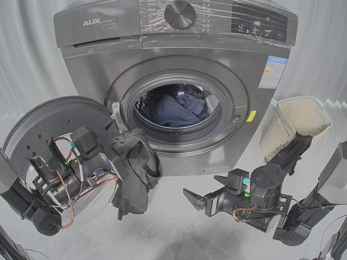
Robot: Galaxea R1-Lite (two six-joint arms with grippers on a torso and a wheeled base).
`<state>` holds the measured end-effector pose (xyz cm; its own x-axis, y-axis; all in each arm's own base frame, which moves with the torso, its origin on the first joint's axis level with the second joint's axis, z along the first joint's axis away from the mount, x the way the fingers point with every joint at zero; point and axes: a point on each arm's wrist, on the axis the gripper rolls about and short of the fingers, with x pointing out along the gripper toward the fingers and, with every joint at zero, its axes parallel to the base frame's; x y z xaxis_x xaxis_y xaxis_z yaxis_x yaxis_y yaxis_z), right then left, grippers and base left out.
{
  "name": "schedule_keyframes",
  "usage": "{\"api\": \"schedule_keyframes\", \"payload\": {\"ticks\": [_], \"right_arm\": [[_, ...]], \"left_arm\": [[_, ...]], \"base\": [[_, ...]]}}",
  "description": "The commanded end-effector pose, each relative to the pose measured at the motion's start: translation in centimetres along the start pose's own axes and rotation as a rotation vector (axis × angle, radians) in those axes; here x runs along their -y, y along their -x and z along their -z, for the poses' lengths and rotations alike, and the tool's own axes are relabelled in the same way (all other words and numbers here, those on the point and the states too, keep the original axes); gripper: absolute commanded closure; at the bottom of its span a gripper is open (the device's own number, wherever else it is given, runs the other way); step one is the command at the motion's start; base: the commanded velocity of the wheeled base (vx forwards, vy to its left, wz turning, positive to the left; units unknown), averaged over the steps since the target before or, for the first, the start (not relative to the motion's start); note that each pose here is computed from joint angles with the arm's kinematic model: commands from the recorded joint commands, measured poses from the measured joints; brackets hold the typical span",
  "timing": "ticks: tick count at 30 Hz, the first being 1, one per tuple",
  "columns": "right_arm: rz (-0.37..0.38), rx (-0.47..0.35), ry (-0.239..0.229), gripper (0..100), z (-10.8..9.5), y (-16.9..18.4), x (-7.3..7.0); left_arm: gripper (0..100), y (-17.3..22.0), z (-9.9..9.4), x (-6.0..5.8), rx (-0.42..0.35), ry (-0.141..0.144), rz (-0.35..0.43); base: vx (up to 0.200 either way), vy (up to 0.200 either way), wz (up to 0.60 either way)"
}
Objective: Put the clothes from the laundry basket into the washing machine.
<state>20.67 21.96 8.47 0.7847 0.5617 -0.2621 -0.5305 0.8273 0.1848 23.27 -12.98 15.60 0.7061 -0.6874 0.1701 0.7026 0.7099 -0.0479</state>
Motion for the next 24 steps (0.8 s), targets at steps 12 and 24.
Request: {"api": "schedule_keyframes", "payload": {"ticks": [12,24], "right_arm": [[-0.017,-0.042,0.012,0,1.33,-0.51,-0.64],[-0.027,-0.046,0.011,0,1.37,-0.53,-0.66]], "left_arm": [[100,-0.12,0.21,0.0,-0.006,0.002,-0.003],[100,-0.15,0.14,0.25,-0.003,0.002,0.005]], "base": [[0.0,0.0,0.0],[0.0,0.0,0.0]]}}
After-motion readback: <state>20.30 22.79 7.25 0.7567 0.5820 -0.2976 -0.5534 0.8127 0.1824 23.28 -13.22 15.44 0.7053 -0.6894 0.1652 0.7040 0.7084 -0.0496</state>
